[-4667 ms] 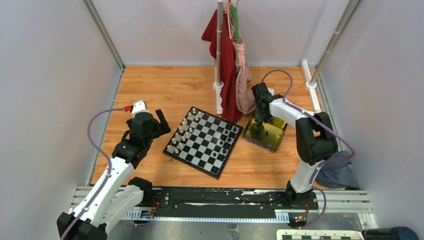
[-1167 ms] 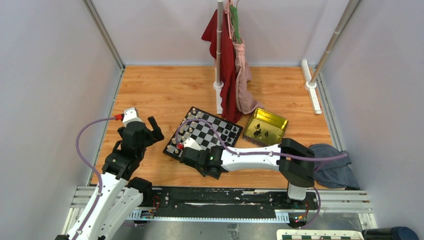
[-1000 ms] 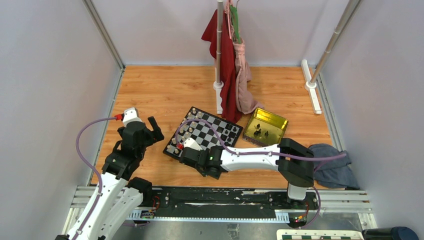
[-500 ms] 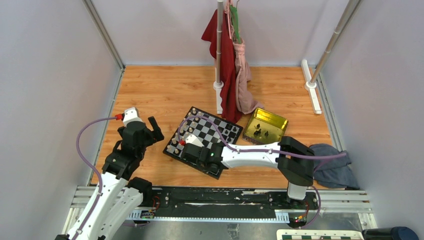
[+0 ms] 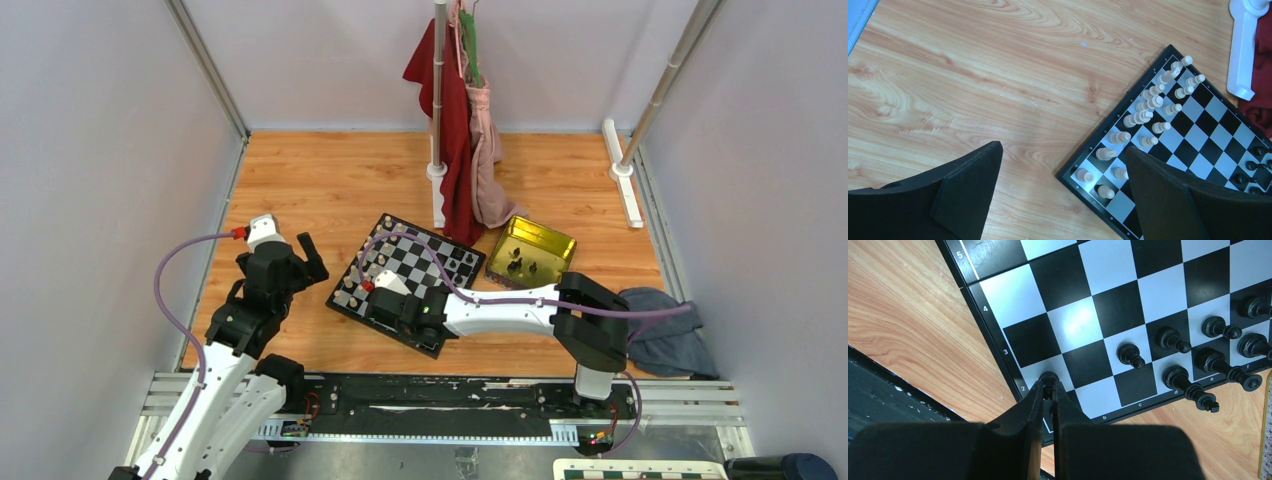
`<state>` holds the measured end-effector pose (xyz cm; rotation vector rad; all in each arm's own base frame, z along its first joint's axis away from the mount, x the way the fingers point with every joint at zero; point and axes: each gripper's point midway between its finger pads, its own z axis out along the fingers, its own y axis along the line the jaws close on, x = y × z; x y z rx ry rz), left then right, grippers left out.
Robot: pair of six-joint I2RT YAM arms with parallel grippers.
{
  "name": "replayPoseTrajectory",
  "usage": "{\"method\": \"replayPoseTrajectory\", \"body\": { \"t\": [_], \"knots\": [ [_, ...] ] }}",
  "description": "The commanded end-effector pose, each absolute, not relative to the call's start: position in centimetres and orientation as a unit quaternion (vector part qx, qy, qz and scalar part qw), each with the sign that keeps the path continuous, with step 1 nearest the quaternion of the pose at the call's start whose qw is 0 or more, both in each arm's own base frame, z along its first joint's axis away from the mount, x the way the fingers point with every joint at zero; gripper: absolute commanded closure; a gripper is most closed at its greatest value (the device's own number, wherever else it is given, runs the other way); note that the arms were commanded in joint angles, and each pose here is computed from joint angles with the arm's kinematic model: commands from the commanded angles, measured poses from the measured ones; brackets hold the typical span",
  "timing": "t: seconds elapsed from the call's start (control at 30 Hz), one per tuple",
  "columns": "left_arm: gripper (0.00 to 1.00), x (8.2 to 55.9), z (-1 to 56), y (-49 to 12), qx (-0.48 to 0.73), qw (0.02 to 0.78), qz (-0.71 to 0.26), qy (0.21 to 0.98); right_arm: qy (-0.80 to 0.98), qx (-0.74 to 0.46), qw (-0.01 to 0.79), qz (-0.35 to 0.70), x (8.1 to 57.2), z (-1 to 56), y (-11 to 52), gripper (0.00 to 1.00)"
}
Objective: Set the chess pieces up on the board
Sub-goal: Place the chess piece on the chessboard.
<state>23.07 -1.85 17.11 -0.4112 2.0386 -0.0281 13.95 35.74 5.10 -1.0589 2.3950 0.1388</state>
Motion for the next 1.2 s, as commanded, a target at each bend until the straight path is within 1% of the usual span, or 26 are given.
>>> {"method": "replayPoseTrajectory", "body": {
  "t": [0.0, 0.03, 0.1, 0.27, 0.43, 0.67, 0.87, 1.03, 1.17],
  "knots": [
    [0.00, 23.6, 17.9, -1.8, -0.173, 0.520, -0.012, 0.836, 0.886, -0.388, 0.252, 0.040, 14.2, 4.7, 34.8, 0.99],
    [0.00, 23.6, 17.9, -1.9, -0.173, 0.520, -0.012, 0.837, 0.886, -0.388, 0.252, 0.040, 14.2, 4.7, 34.8, 0.98],
    [0.00, 23.7, 17.9, -1.9, -0.174, 0.519, -0.013, 0.837, 0.885, -0.388, 0.252, 0.041, 14.2, 4.8, 34.9, 0.93],
    [0.00, 23.7, 17.9, -2.0, -0.174, 0.519, -0.014, 0.837, 0.884, -0.391, 0.252, 0.045, 14.3, 5.0, 35.0, 0.76],
    [0.00, 23.8, 17.9, -2.0, -0.175, 0.519, -0.016, 0.837, 0.882, -0.395, 0.254, 0.048, 14.3, 5.4, 35.2, 0.67],
    [0.00, 24.0, 18.1, -2.1, -0.179, 0.520, -0.019, 0.835, 0.877, -0.402, 0.259, 0.051, 14.5, 6.7, 35.6, 0.64],
    [0.00, 24.3, 18.2, -2.3, -0.183, 0.520, -0.021, 0.834, 0.868, -0.400, 0.290, 0.060, 15.4, 10.1, 36.2, 0.64],
    [0.00, 24.7, 18.0, -2.7, -0.189, 0.518, -0.032, 0.833, 0.868, -0.368, 0.329, 0.054, 17.6, 14.1, 35.2, 0.64],
    [0.00, 24.8, 17.9, -2.8, -0.189, 0.517, -0.032, 0.834, 0.882, -0.304, 0.357, 0.046, 20.7, 16.4, 32.1, 0.64]
  ]
}}
